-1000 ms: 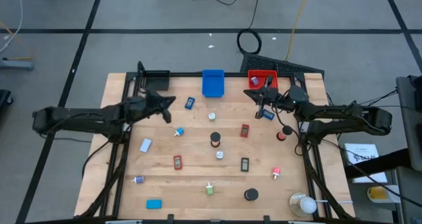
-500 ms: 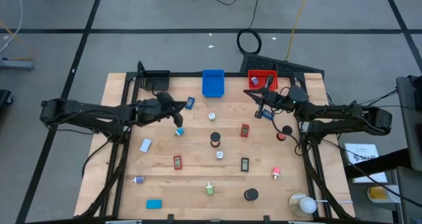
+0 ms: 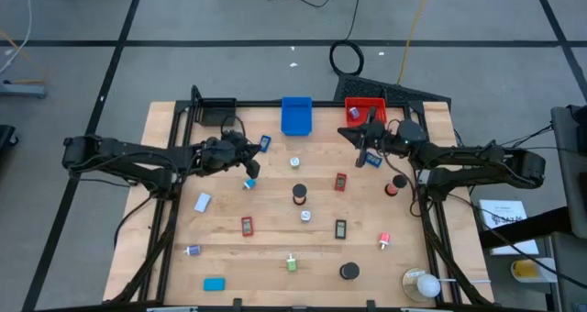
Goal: Pick & Place Office items
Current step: Put the left dark blue digital clock into the blue basket
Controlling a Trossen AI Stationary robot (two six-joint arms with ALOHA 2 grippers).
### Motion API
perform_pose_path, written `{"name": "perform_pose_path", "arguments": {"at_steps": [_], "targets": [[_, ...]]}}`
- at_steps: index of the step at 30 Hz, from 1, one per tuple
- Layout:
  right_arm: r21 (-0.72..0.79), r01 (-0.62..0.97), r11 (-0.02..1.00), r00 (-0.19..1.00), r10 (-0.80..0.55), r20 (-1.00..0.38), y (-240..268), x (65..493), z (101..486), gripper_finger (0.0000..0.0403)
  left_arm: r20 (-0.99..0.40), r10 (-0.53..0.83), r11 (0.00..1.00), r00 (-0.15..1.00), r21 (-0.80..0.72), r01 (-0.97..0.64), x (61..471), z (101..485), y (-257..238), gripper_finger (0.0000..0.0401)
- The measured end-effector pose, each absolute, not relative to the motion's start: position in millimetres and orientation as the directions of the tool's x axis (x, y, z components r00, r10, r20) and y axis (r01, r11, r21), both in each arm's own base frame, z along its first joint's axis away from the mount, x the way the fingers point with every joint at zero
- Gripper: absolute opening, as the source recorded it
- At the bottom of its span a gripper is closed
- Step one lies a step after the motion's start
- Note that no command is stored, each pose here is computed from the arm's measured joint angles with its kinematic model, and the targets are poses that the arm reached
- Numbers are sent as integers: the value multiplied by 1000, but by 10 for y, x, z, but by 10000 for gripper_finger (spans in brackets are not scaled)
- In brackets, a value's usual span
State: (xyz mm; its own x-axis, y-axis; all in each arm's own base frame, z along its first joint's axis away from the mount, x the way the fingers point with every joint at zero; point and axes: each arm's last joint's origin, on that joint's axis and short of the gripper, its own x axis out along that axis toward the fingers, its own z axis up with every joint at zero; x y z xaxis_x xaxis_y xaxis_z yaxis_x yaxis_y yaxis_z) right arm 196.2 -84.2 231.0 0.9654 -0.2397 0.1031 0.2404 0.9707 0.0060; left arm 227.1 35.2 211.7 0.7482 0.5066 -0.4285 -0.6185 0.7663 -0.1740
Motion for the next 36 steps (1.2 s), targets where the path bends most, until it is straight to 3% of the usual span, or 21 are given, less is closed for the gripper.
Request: {"name": "perform_pose_path", "arguments": {"at_steps": [4, 15, 22, 25, 30, 36], "targets": [[82, 233, 969, 965, -240, 102, -842, 1962, 2310, 6, -428, 505, 767, 750, -175, -617, 2271, 2118, 347, 15], [86, 233, 969, 966, -240, 95, -842, 1963, 2302, 6, -484, 474, 763, 736, -192, -617, 2249, 2060, 254, 6], [86, 233, 969, 966, -241, 94, -842, 1963, 2301, 6, -622, 446, 719, 643, -178, -671, 2332, 1896, 261, 11], [87, 233, 968, 966, -241, 89, -842, 1963, 2297, 6, -716, 439, 688, 542, -119, -716, 2442, 1900, 283, 16], [89, 234, 968, 967, -241, 80, -842, 1963, 2288, 6, -750, 440, 668, 494, -95, -738, 2754, 2019, 335, 59], [88, 234, 968, 967, -241, 83, -842, 1963, 2290, 6, -775, 445, 637, 450, -79, -766, 3009, 2072, 515, 152]]}}
